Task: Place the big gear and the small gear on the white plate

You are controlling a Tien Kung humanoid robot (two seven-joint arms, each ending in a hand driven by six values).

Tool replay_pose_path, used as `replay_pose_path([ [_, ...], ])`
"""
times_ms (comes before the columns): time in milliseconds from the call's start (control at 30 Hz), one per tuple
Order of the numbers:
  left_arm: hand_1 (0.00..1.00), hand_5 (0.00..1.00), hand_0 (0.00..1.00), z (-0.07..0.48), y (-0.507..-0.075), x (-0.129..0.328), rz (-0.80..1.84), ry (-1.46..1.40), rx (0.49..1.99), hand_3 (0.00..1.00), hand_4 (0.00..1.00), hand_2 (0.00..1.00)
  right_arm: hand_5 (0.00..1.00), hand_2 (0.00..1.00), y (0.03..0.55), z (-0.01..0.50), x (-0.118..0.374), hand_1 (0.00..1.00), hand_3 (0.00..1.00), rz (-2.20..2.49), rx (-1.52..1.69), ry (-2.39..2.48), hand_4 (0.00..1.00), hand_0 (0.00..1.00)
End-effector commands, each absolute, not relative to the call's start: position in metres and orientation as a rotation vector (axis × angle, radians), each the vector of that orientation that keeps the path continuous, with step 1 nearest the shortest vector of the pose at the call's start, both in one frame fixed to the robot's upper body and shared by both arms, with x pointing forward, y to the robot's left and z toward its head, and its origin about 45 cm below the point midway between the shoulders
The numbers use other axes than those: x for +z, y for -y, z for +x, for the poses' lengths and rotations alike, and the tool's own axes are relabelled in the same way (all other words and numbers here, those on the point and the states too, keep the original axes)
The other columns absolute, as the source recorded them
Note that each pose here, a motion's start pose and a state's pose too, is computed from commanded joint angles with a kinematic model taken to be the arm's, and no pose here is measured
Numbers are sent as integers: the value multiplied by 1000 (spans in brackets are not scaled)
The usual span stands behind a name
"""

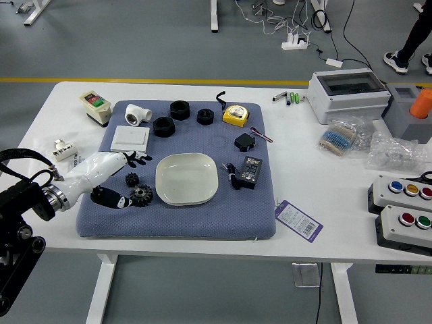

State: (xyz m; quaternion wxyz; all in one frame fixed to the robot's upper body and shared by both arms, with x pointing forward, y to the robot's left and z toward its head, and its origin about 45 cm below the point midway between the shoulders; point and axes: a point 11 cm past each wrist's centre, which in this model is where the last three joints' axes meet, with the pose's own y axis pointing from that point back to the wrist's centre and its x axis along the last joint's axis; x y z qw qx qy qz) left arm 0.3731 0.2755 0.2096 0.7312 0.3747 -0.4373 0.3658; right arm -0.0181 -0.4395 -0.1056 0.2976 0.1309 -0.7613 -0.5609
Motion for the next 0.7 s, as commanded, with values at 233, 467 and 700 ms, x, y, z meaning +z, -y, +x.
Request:
replay_pose_path([
  [233, 681, 57, 677, 374, -269, 205, 849, 969, 771, 837, 900, 756, 672, 813, 440, -18, -106, 751, 669, 347, -1490, 2024, 842, 741],
  [467, 646, 55, 627, 376, -269, 192, 887, 954, 756, 833, 902, 715, 671, 811, 440, -18, -106, 751, 666, 347, -1490, 2024, 842, 740],
  [700, 648, 59, 625, 380, -270, 185, 904, 931, 766, 830, 898, 716, 669, 812, 439, -17, -106, 751, 665, 347, -1491, 2026, 839, 740],
])
